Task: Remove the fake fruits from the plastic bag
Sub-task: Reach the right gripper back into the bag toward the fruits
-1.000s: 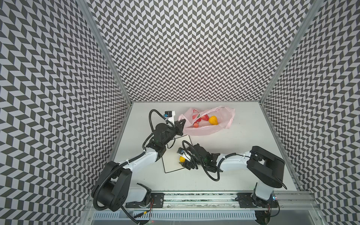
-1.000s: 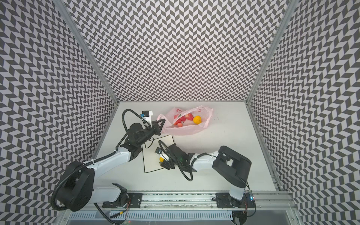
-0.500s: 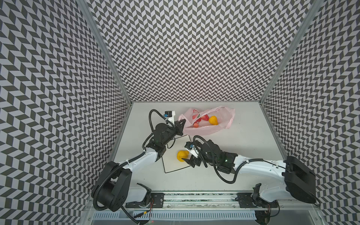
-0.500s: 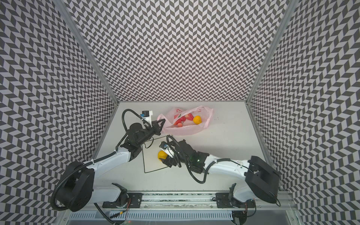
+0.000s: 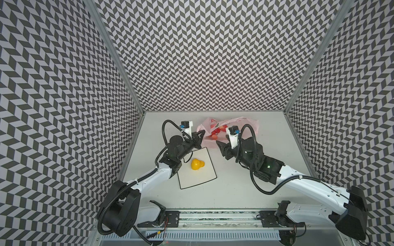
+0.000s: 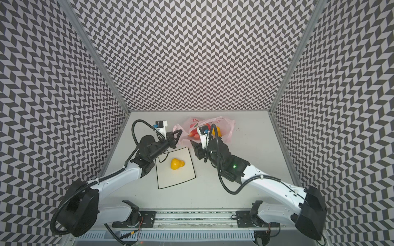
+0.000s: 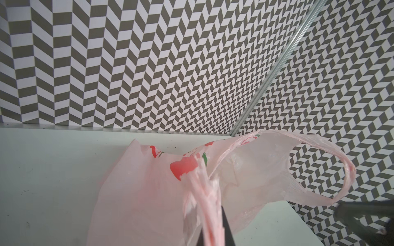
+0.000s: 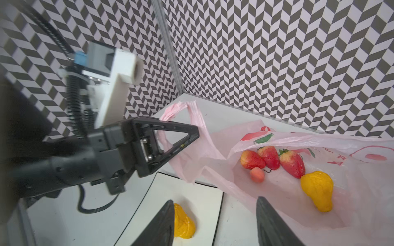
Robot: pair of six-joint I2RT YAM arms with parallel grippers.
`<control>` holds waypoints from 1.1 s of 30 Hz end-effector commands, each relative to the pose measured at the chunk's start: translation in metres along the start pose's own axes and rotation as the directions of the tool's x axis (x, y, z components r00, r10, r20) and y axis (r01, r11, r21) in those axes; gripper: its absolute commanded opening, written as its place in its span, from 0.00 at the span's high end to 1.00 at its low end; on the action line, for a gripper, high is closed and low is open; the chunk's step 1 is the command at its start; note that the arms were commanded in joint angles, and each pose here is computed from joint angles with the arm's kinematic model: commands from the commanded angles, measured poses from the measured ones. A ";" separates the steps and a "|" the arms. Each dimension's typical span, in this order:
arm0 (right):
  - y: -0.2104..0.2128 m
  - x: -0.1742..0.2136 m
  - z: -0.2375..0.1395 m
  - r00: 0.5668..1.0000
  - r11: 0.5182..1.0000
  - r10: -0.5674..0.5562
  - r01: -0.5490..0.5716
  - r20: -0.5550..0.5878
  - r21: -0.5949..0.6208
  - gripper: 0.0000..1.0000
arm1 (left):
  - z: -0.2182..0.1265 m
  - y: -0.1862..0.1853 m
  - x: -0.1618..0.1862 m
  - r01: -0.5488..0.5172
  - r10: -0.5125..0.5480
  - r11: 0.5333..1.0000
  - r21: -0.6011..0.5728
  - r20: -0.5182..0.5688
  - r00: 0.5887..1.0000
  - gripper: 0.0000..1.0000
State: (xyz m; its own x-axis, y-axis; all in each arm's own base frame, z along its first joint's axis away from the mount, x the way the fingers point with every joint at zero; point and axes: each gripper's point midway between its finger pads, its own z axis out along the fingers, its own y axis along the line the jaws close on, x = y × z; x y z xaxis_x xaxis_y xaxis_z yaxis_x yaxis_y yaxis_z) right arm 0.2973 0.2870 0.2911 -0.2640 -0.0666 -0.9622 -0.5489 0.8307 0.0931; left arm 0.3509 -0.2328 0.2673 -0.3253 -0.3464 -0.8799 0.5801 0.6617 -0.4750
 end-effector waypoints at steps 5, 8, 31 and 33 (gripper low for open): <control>-0.048 0.014 0.051 0.880 0.878 -0.467 0.473 -0.089 0.074 0.51 | -0.006 -0.019 -0.019 0.004 -0.005 1.000 0.024 0.056 0.998 1.00; -0.070 0.023 0.068 0.767 0.762 -0.618 0.639 -0.173 0.106 0.54 | -0.009 -0.020 -0.023 0.017 -0.018 1.000 0.013 0.080 0.997 1.00; -0.123 0.146 0.116 0.732 0.873 -0.382 0.486 -0.563 0.039 0.46 | -0.018 -0.046 -0.022 -0.043 0.034 0.995 0.086 0.105 0.994 1.00; -0.119 0.139 0.121 0.818 0.948 -0.186 0.294 -0.544 0.119 0.38 | -0.019 -0.045 -0.015 -0.038 0.029 0.995 0.093 0.096 0.995 1.00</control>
State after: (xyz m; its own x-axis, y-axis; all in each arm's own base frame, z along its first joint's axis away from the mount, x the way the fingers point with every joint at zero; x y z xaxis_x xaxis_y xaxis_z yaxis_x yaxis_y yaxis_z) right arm 0.4136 0.2363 0.0977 -0.3647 -0.7716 -0.5211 -0.6283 0.6170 -0.4739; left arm 0.3251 -0.2419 0.3007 -0.2514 -0.3891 -0.8862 0.6253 0.6336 -0.4555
